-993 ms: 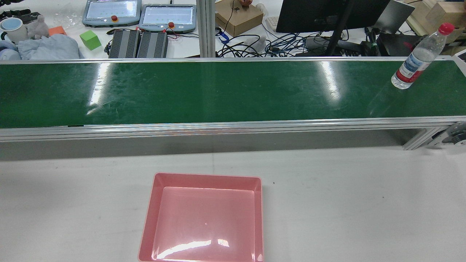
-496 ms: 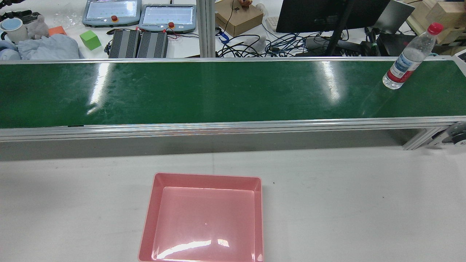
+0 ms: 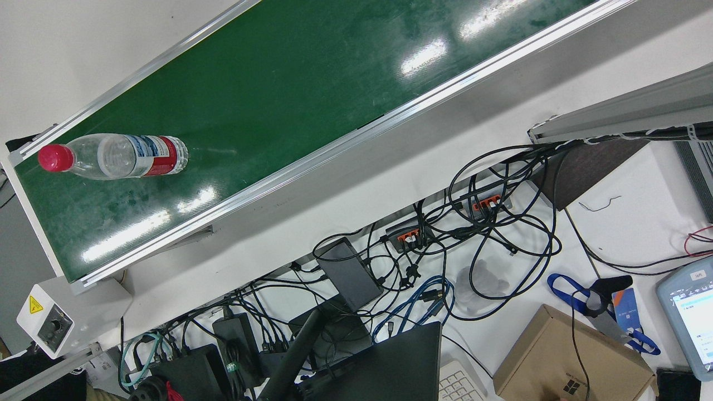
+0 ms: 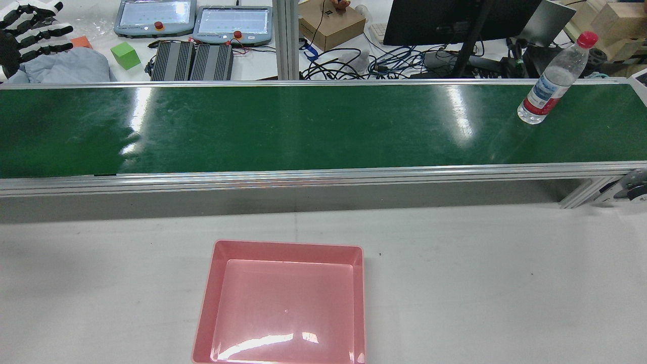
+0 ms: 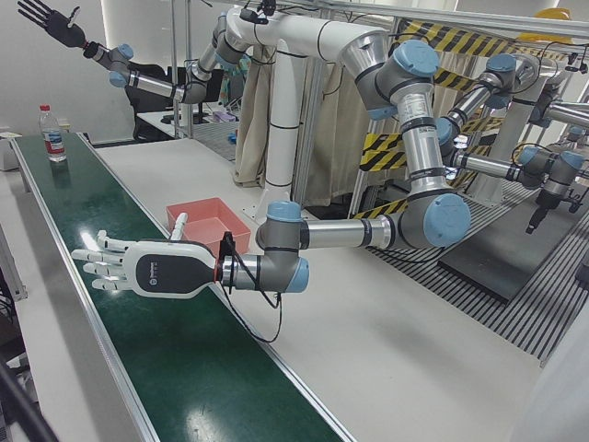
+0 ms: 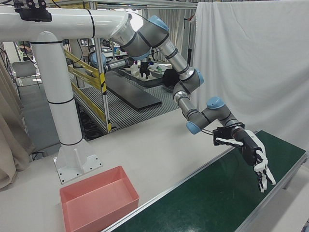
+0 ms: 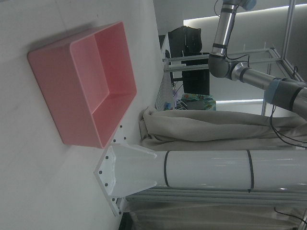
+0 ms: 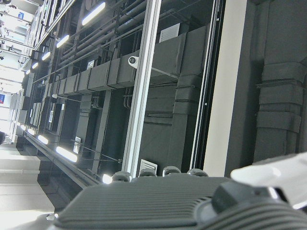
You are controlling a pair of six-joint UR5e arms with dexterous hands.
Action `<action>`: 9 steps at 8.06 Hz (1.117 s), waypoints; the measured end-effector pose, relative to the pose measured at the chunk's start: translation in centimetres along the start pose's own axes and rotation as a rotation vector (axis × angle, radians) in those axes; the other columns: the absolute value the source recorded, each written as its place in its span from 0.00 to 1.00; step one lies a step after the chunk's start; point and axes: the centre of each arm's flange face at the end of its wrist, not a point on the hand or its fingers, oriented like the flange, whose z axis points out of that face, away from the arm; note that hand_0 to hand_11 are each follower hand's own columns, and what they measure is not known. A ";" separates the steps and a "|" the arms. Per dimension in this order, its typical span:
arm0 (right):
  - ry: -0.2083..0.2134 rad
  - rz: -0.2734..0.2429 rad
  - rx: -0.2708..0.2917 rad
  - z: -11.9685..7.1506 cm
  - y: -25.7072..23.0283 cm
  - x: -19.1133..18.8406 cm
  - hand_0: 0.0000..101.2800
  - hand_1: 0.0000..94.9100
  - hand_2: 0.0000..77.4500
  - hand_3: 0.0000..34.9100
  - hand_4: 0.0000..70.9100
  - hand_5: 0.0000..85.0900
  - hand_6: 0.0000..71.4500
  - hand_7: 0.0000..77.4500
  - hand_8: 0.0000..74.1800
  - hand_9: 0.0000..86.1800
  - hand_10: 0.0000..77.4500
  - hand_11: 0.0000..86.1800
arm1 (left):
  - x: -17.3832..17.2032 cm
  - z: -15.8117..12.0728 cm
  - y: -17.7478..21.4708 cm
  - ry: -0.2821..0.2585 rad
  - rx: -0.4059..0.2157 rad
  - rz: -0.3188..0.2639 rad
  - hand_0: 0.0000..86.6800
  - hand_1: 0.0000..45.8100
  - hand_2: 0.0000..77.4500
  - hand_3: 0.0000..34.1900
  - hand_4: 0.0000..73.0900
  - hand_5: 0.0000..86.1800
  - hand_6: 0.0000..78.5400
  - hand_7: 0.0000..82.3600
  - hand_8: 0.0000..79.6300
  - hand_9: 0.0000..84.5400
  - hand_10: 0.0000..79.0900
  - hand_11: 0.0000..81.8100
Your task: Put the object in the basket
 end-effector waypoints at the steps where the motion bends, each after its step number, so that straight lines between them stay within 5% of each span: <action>1: 0.000 0.000 0.000 0.0 0.0 0.0 0.00 0.00 0.01 0.00 0.01 0.00 0.00 0.01 0.00 0.00 0.00 0.00 | 0.0 0.0 -0.1 0.000 0.001 0.000 0.57 0.07 0.01 0.25 0.07 0.44 0.06 0.07 0.15 0.13 0.11 0.17; 9: -0.001 0.000 -0.001 0.0 0.1 -0.1 0.00 0.00 0.01 0.00 0.01 0.00 0.00 0.01 0.00 0.00 0.00 0.00 | 0.8 -0.2 -0.2 0.000 0.012 0.003 0.58 0.08 0.01 0.29 0.03 0.37 0.03 0.07 0.11 0.10 0.06 0.11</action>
